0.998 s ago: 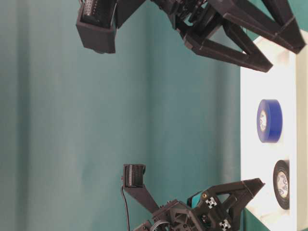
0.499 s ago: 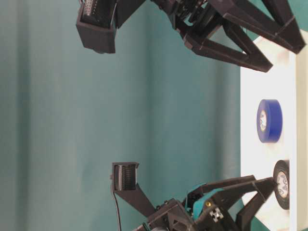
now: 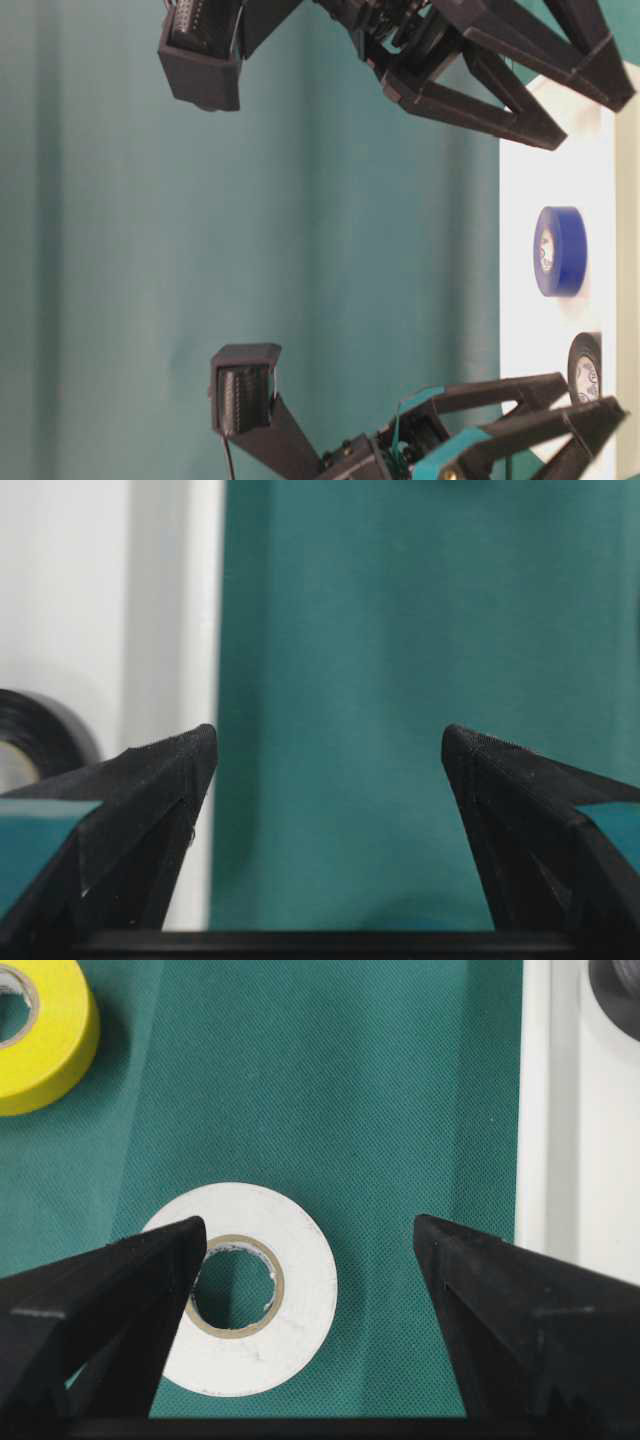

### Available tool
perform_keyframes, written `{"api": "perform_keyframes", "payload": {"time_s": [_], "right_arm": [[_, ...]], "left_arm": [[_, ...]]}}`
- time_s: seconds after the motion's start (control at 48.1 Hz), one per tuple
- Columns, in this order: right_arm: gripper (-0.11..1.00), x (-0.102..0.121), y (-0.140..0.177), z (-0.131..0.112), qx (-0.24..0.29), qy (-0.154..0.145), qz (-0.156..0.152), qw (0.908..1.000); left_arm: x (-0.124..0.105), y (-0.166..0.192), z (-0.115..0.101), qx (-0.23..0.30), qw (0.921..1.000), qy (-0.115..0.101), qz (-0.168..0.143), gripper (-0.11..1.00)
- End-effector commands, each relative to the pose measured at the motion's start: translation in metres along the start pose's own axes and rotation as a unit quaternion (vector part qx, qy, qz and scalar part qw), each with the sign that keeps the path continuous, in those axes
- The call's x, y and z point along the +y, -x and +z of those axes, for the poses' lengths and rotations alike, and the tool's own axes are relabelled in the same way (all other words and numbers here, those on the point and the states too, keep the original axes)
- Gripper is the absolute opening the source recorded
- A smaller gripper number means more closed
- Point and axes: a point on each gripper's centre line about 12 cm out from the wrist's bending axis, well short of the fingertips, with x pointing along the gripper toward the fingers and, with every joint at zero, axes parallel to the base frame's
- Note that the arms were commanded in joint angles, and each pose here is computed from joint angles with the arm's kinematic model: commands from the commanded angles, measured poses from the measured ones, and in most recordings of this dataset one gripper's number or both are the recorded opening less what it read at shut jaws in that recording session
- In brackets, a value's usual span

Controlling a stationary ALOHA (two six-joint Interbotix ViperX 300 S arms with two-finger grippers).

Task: Put the tape alternately from left to right into the white case.
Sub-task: 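Release the black roll and withdraw the left gripper from the tray, then lower the right gripper into the white roll's hole and close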

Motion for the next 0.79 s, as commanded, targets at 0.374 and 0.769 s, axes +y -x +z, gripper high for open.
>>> {"api": "perform_keyframes", "payload": {"time_s": [0.374, 0.769], "right_arm": [[0.85, 0.003, 0.003, 0.007, -0.014, 0.0, 0.005, 0.9999], [0.85, 0.003, 0.003, 0.007, -0.013, 0.001, 0.005, 0.9999]], "left_arm": [[-0.029, 0.011, -0.002, -0.012, 0.9995, -0.007, -0.027, 1.0], [-0.042, 0.013, -0.006, -0.013, 0.9991, -0.012, -0.039, 1.0]]}}
